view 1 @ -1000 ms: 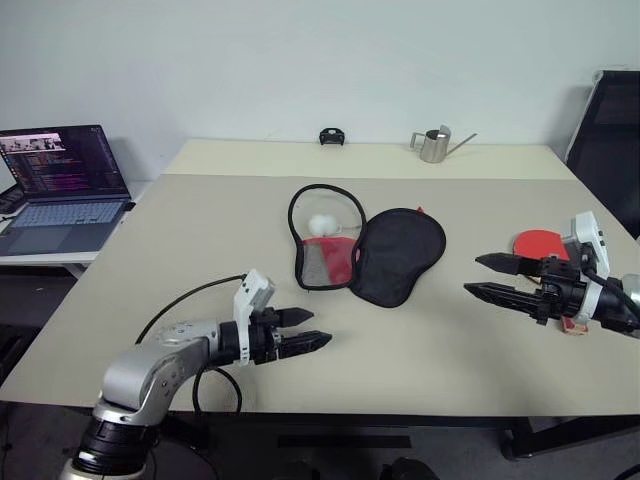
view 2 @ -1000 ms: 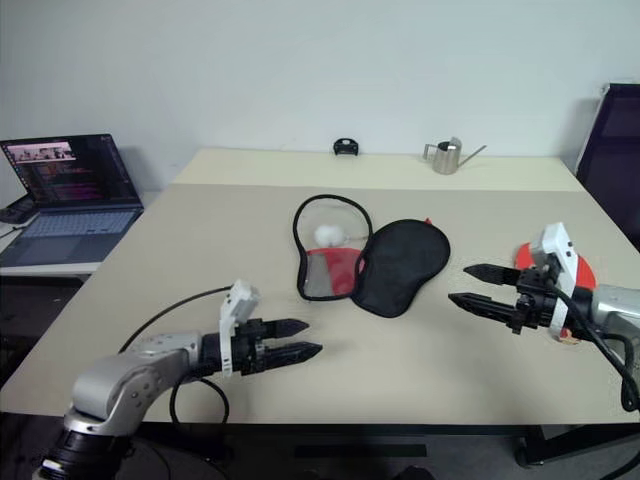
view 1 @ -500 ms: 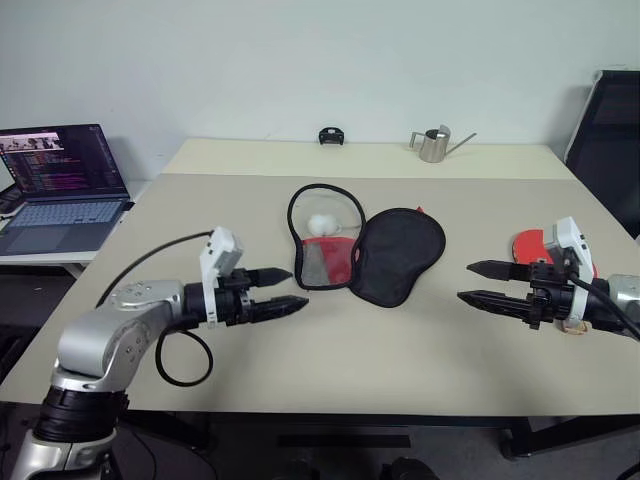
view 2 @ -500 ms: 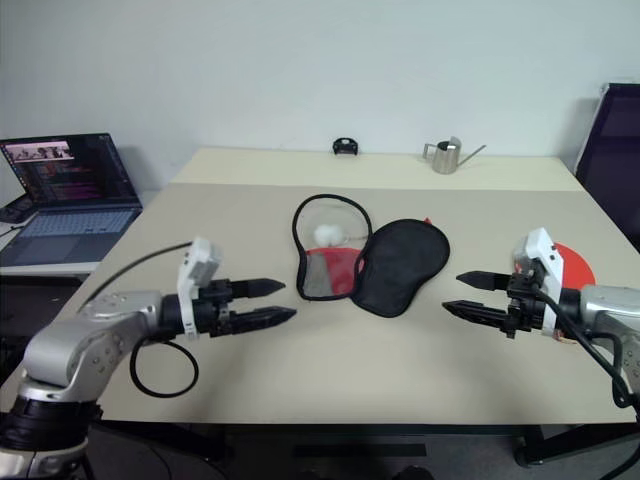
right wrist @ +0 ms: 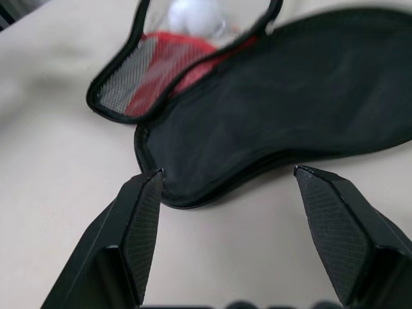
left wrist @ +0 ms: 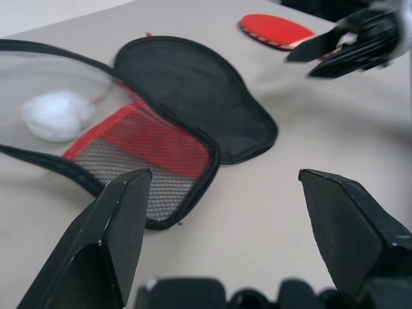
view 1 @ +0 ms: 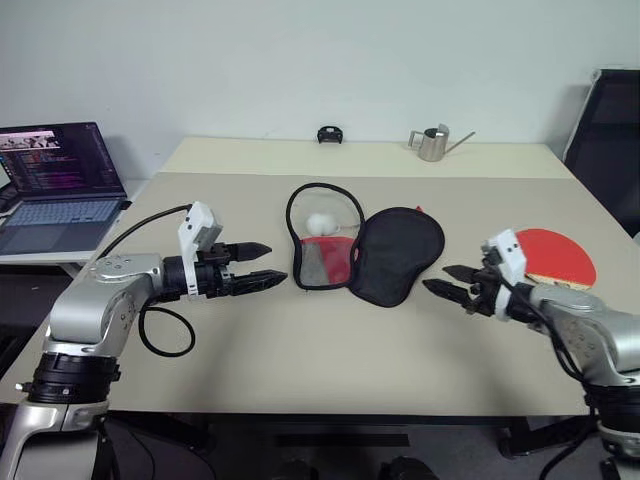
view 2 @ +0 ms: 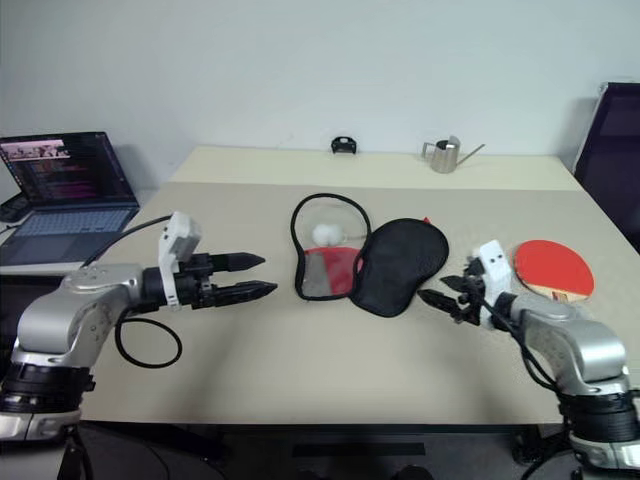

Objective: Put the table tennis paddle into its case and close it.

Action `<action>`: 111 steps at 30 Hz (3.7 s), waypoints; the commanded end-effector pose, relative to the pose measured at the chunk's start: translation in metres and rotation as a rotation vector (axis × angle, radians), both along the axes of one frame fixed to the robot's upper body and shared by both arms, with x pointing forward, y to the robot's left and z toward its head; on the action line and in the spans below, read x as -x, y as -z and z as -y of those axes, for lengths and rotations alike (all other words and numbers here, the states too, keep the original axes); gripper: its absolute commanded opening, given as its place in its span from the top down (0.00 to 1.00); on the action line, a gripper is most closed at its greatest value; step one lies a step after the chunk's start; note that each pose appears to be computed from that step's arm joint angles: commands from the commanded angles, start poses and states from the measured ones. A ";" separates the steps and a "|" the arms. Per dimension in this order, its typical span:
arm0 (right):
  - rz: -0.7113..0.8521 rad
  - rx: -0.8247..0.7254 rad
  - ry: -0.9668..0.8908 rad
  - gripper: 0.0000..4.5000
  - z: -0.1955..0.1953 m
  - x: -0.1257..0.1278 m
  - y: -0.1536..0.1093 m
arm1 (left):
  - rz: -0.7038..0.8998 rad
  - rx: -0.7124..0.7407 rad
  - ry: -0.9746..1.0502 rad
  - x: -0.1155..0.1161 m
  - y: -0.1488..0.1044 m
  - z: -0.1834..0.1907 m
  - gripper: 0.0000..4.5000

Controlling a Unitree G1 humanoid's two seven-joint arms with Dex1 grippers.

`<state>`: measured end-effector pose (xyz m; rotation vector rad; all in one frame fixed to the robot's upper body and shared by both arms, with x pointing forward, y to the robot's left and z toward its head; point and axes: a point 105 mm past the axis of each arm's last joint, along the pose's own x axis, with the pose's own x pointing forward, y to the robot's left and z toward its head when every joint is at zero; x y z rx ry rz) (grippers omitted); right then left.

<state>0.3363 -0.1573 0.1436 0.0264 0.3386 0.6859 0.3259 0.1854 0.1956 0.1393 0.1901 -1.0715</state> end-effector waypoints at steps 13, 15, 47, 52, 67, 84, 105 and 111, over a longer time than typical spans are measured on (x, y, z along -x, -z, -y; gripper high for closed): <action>-0.110 0.058 0.155 0.21 -0.018 -0.035 0.037 | 0.109 -0.040 0.124 -0.009 -0.019 0.010 0.12; -0.121 0.034 0.128 0.21 -0.025 -0.033 0.038 | 0.111 -0.041 0.130 -0.009 -0.019 0.011 0.12; -0.161 -0.060 0.053 1.00 -0.060 -0.028 0.033 | 0.106 -0.069 0.216 0.002 -0.014 0.023 0.11; -0.172 -0.070 0.057 1.00 -0.056 -0.020 0.032 | 0.109 -0.074 0.228 0.003 -0.015 0.025 0.11; -0.198 -0.018 0.072 1.00 -0.024 -0.009 0.026 | 0.107 -0.084 0.295 0.009 -0.013 0.040 0.11; -0.206 0.173 0.049 1.00 0.029 -0.027 0.020 | 0.096 -0.098 0.384 0.015 -0.009 0.063 0.11; -0.204 0.242 0.063 1.00 0.055 -0.059 0.016 | 0.103 -0.086 0.404 0.016 -0.013 0.073 0.11; -0.204 0.227 0.081 1.00 0.057 -0.063 0.013 | 0.104 -0.082 0.407 0.016 -0.013 0.075 0.11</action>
